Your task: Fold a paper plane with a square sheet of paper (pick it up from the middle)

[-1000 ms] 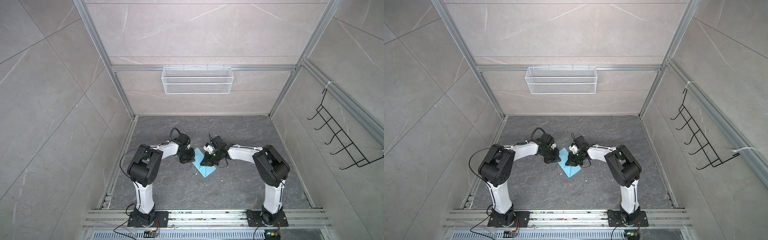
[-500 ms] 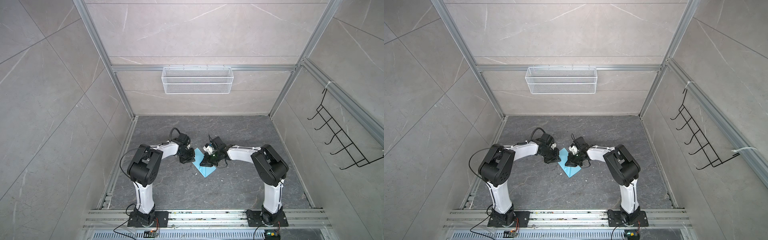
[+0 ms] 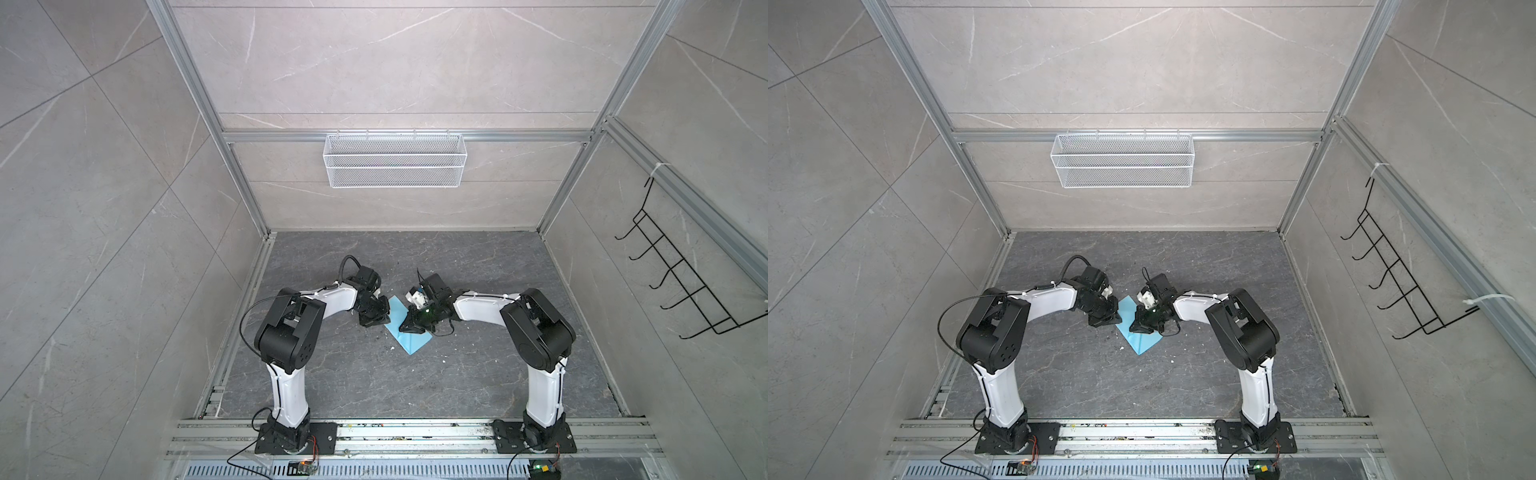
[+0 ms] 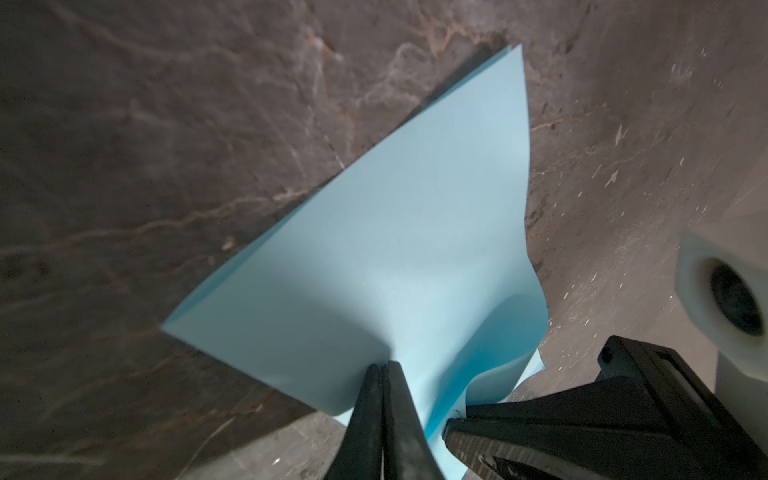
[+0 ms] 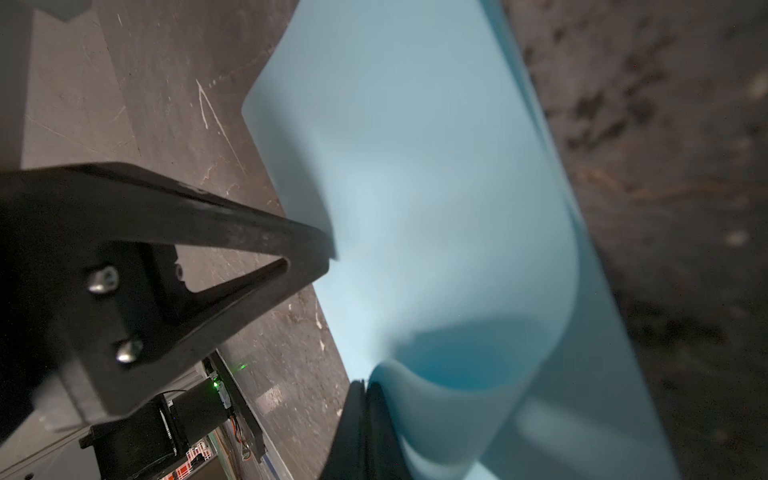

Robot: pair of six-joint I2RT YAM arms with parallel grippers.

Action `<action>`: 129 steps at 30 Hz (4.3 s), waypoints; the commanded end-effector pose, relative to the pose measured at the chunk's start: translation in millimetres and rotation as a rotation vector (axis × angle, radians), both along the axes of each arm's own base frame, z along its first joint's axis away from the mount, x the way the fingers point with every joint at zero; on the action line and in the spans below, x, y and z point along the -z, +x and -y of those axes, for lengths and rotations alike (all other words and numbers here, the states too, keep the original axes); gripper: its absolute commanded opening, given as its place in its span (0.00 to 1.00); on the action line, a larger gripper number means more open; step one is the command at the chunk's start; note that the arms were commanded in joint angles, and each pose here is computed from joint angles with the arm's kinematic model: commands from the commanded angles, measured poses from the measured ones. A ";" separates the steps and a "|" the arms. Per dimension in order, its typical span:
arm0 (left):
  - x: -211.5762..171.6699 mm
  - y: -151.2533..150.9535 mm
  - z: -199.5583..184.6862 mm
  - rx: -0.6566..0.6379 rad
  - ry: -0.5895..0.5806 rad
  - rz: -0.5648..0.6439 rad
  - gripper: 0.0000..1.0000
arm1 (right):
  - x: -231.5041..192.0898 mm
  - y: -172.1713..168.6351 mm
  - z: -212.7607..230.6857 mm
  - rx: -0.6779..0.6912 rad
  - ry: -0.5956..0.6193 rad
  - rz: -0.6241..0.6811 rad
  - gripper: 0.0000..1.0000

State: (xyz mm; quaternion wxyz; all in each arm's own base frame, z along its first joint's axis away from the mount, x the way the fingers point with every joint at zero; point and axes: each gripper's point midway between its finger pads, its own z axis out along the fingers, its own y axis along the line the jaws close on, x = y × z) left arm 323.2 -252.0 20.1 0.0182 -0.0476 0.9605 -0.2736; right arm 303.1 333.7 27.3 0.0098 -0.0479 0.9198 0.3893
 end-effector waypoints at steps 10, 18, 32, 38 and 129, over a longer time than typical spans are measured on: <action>18.6 -13.4 -10.1 0.010 0.056 -0.058 0.08 | 16.3 -8.1 0.0 -0.005 -0.007 -0.043 0.02; 19.4 -13.7 -10.3 0.010 0.057 -0.060 0.08 | 16.4 -8.6 -1.9 -0.014 0.003 -0.041 0.02; 20.0 -14.3 -10.4 0.011 0.058 -0.063 0.08 | 22.9 -7.9 0.7 -0.002 -0.021 -0.043 0.02; 14.8 -12.7 -10.4 0.009 0.057 -0.053 0.08 | 28.0 -9.3 4.8 0.005 -0.042 -0.047 0.02; 9.2 -41.8 13.3 0.055 0.079 -0.058 0.00 | 33.7 -8.2 15.7 0.041 -0.097 -0.034 0.05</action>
